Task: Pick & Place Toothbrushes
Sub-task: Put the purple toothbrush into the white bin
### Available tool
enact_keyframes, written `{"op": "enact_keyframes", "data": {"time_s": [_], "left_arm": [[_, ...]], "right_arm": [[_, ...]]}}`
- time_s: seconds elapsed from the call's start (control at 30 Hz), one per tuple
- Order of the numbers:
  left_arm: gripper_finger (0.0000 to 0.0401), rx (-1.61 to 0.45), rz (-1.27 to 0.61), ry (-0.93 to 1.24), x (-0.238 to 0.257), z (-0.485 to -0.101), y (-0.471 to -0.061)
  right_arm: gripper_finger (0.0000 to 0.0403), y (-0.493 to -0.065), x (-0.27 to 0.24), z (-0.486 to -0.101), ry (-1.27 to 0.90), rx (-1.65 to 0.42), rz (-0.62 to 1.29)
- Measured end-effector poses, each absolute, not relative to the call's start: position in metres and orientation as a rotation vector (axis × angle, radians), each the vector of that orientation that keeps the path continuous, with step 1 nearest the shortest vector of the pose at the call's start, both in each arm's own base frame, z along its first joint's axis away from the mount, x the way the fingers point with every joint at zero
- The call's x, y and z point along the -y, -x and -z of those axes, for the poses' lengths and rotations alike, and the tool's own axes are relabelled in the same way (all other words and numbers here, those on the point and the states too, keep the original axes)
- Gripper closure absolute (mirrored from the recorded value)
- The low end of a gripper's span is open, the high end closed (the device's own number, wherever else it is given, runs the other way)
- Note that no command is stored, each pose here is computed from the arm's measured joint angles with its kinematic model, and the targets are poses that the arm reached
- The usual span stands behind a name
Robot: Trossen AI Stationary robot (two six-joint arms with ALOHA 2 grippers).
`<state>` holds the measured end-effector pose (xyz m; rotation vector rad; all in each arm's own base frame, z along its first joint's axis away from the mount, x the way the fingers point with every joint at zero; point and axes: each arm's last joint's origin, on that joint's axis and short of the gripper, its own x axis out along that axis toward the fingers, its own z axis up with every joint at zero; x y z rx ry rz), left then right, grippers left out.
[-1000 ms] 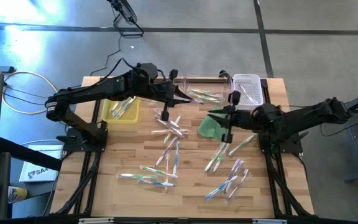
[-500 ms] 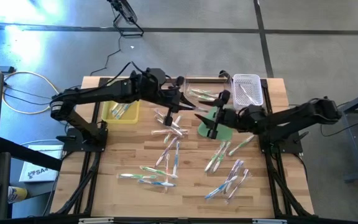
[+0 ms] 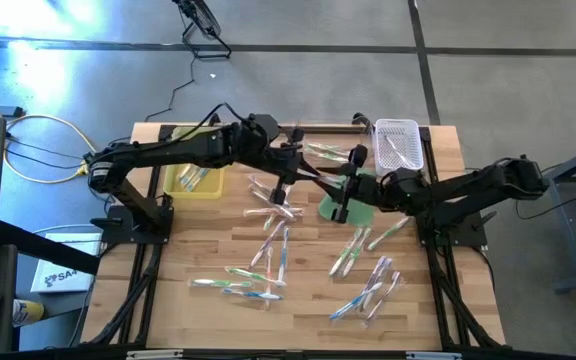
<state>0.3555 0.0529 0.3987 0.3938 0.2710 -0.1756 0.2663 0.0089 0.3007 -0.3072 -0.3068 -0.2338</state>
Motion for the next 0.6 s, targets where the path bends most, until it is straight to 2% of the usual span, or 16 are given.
{"op": "enact_keyframes", "data": {"time_s": [0.2,0.6], "left_arm": [[0.0373,-0.267,0.174,-0.392,-0.0529,-0.3993,-0.3554],[0.0372,-0.264,0.173,-0.394,-0.0529,-0.3996,-0.3555]], "right_arm": [[0.0386,-0.2664,-0.0089,-0.3003,0.314,0.302,0.233],[0.039,-0.2663,-0.0089,-0.3003,0.312,0.302,0.235]]}}
